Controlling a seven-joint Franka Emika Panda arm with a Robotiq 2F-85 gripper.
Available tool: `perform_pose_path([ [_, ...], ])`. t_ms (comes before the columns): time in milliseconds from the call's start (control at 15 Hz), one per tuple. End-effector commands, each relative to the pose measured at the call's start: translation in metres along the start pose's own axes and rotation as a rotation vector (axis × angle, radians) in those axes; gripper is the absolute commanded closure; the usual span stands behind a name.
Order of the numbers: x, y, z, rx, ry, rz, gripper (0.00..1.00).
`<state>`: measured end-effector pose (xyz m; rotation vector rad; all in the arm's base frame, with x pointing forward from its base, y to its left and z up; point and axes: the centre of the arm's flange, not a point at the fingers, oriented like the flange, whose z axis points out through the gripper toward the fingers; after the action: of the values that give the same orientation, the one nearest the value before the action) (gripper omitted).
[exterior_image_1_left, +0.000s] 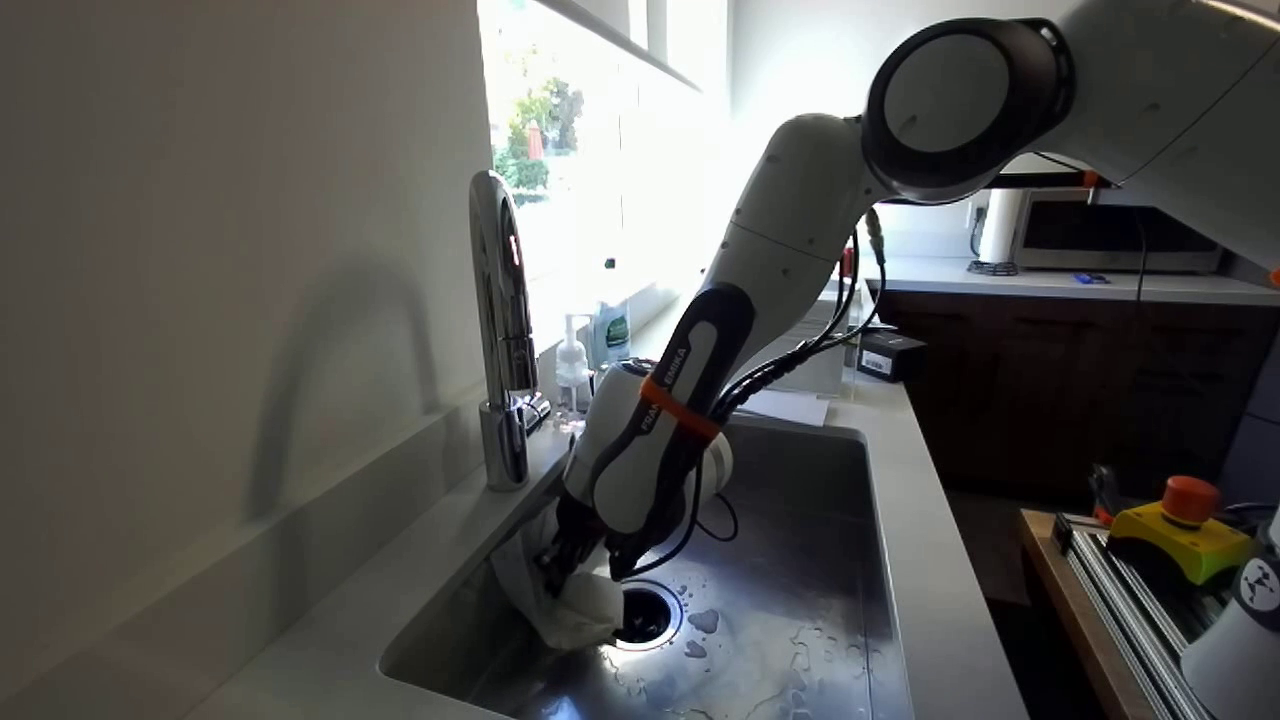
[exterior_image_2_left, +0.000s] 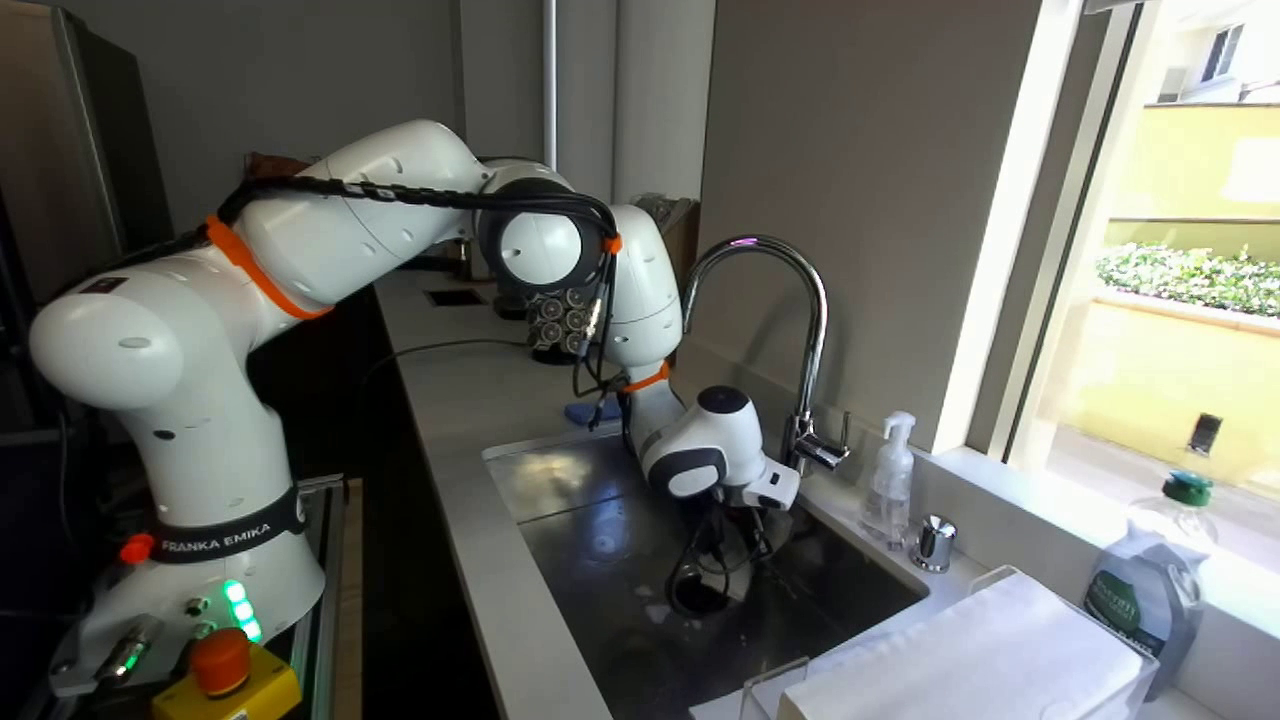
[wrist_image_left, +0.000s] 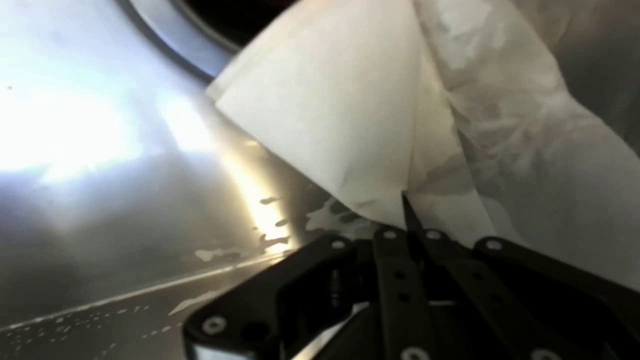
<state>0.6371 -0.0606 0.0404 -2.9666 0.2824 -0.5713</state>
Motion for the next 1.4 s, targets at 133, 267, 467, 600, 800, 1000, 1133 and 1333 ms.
perform_pose_path([
  [133, 0.026, 0.048, -0.013, -0.072, 0.066, 0.046, 1.0],
  [267, 0.03, 0.063, -0.021, -0.094, 0.089, 0.058, 1.0],
  [467, 0.035, 0.08, -0.034, -0.112, 0.113, 0.08, 1.0],
  [600, 0.039, 0.092, -0.044, -0.121, 0.131, 0.109, 1.0],
  [800, 0.047, 0.112, -0.061, -0.142, 0.167, 0.155, 1.0],
  [1000, 0.052, 0.13, -0.079, -0.164, 0.202, 0.192, 1.0],
  [1133, 0.056, 0.143, -0.089, -0.182, 0.22, 0.217, 1.0],
  [1333, 0.061, 0.157, -0.106, -0.209, 0.255, 0.248, 1.0],
])
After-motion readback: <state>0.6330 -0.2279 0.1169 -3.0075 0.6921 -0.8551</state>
